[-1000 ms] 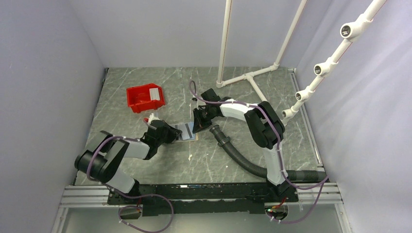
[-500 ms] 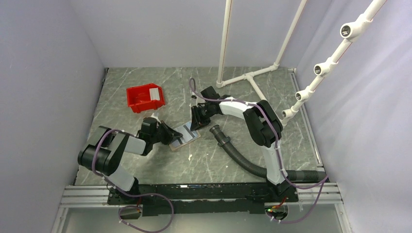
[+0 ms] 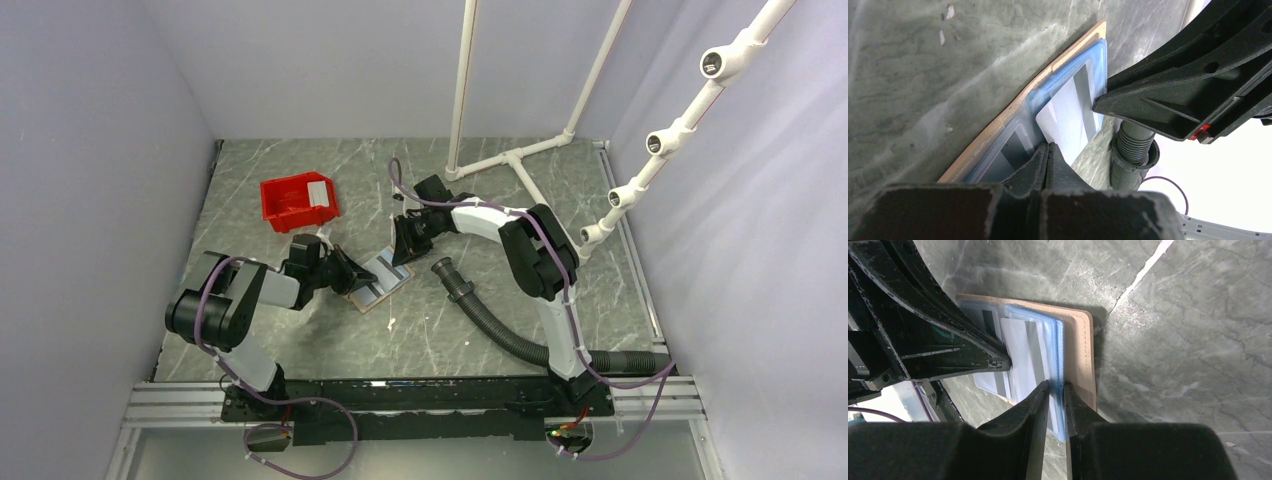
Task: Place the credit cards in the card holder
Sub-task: Insert the credit card into the card holder.
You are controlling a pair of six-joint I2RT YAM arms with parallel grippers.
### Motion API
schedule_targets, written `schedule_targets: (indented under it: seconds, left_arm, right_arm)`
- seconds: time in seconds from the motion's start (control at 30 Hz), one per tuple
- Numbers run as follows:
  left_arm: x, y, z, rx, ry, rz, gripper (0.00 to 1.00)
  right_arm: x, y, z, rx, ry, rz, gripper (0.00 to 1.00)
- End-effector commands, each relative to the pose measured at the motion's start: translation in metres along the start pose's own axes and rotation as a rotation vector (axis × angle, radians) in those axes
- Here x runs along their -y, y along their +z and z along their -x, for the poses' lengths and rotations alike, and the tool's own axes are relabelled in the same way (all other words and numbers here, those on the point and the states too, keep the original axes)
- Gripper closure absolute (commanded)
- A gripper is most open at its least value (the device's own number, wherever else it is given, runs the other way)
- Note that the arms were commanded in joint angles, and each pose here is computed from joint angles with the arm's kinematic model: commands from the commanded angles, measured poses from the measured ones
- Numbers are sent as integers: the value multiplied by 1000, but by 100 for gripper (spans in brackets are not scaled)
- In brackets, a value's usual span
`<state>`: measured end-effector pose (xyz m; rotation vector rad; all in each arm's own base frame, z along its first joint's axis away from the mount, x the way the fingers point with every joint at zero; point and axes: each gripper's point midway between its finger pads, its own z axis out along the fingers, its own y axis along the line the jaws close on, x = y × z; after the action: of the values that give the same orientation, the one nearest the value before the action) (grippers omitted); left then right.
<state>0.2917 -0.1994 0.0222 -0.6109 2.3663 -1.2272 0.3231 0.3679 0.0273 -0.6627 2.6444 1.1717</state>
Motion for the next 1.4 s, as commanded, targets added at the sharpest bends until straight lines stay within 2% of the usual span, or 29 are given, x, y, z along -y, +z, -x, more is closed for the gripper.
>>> schedule_targets:
  seconds: [0.0,0.2,0.27,0.4,0.53,0.6,0.67,0.7,0.77,0.87,0.93,1.0,1.07,1.13,1.2,1.37]
  left_arm:
    - [19,-1,11,-2,90,-26,100]
    - [32,2,27,13,192,-11,100]
    - [37,7,27,-14,213,-29,100]
    - [34,14,20,-43,155,-52,100]
    - [13,7,13,-50,97,58,99]
    - [7,-2,8,-66,78,118,85]
    - [7,-12,9,-65,82,170,65]
    - [7,-17,10,-68,87,198,59]
    - [11,-27,14,-53,104,243,50]
    - [29,-36,20,-29,130,217,47]
    - [39,-36,21,-32,125,188,53]
    - [44,-31,21,-43,120,150,68]
    - [44,-22,20,-66,107,129,81]
    - [45,-13,20,-83,106,99,90]
    - [45,-6,21,-80,122,79,94]
    - [29,7,19,-86,127,88,96]
  right_arm:
    - [-13,4,5,-2,-57,40,80]
    - [-20,7,10,0,-41,75,79]
    - [-21,10,8,-6,-37,83,79]
    - [-20,9,9,-10,-34,72,79]
    - [-15,-2,14,18,-19,20,72]
    - [-10,-8,17,35,-7,-18,68]
    - [-5,-14,18,48,9,-46,64]
    - [-5,-17,19,53,12,-53,62]
    - [-8,-22,21,65,7,-56,58]
    - [-15,-27,23,76,0,-44,56]
    - [-17,-29,24,79,-1,-39,55]
    - [-21,-30,25,83,0,-26,57]
    - [-23,-30,25,86,7,-12,61]
    - [-25,-29,25,89,11,2,68]
    - [-26,-28,23,83,16,16,71]
    - [-26,-24,18,71,20,37,70]
